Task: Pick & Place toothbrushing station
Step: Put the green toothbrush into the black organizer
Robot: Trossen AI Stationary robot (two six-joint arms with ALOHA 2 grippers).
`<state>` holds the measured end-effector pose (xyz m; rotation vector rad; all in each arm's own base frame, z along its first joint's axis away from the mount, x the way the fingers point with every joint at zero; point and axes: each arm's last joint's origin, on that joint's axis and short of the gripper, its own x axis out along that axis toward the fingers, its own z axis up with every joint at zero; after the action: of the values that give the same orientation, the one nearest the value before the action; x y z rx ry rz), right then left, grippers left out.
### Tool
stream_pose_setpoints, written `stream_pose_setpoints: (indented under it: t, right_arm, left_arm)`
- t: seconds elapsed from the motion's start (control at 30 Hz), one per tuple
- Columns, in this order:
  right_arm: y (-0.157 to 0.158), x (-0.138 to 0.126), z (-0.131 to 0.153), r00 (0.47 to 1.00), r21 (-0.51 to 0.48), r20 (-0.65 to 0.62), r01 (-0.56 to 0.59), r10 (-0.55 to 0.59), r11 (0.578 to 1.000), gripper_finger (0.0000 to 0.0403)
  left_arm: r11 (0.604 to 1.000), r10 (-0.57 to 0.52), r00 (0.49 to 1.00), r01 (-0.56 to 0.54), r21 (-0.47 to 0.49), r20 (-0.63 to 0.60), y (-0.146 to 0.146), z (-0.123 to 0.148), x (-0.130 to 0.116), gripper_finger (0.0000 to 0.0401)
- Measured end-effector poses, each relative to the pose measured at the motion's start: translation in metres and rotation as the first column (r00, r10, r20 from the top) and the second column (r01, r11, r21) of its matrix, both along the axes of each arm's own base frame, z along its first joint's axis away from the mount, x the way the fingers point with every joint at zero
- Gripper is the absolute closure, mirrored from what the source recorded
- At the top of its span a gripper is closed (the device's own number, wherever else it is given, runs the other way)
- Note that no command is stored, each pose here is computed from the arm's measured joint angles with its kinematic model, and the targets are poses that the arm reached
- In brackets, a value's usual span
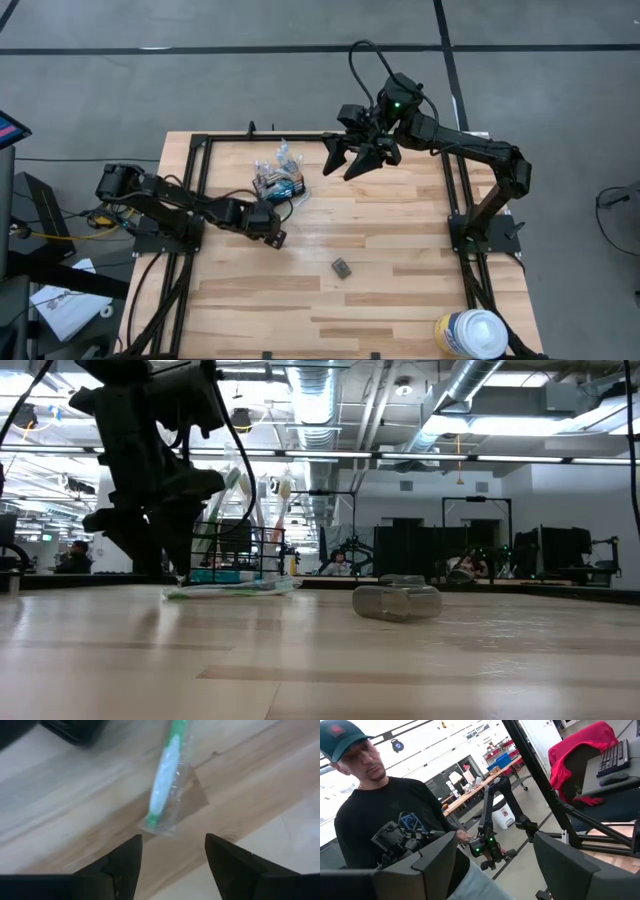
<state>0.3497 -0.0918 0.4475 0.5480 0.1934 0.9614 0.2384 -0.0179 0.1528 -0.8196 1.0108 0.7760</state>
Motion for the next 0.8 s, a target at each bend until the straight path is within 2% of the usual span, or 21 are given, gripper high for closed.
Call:
stream_pose_setpoints:
  t: [0.33, 0.6, 0.8]
  right_arm:
    - [0.0, 0.0, 0.0, 1.0, 0.0, 0.0, -0.001, 0.001, 1.0, 0.0147]
    - [0.001, 0.0, 0.0, 1.0, 0.001, -0.001, -0.001, 0.001, 1.0, 0.0147]
    - [0.007, 0.002, 0.0, 1.0, 0.001, -0.001, -0.02, 0.02, 1.0, 0.0147]
  left_arm:
    - [0.998, 0.041, 0.999, -0.041, 0.051, -0.009, 0.009, -0.007, -0.004, 0.0202]
    - [0.998, 0.038, 0.999, -0.04, 0.046, 0.038, 0.009, -0.007, 0.001, 0.0206]
    - [1.0, 0.019, 1.0, -0.019, 0.005, -0.02, 0.007, -0.025, 0.008, 0.0214]
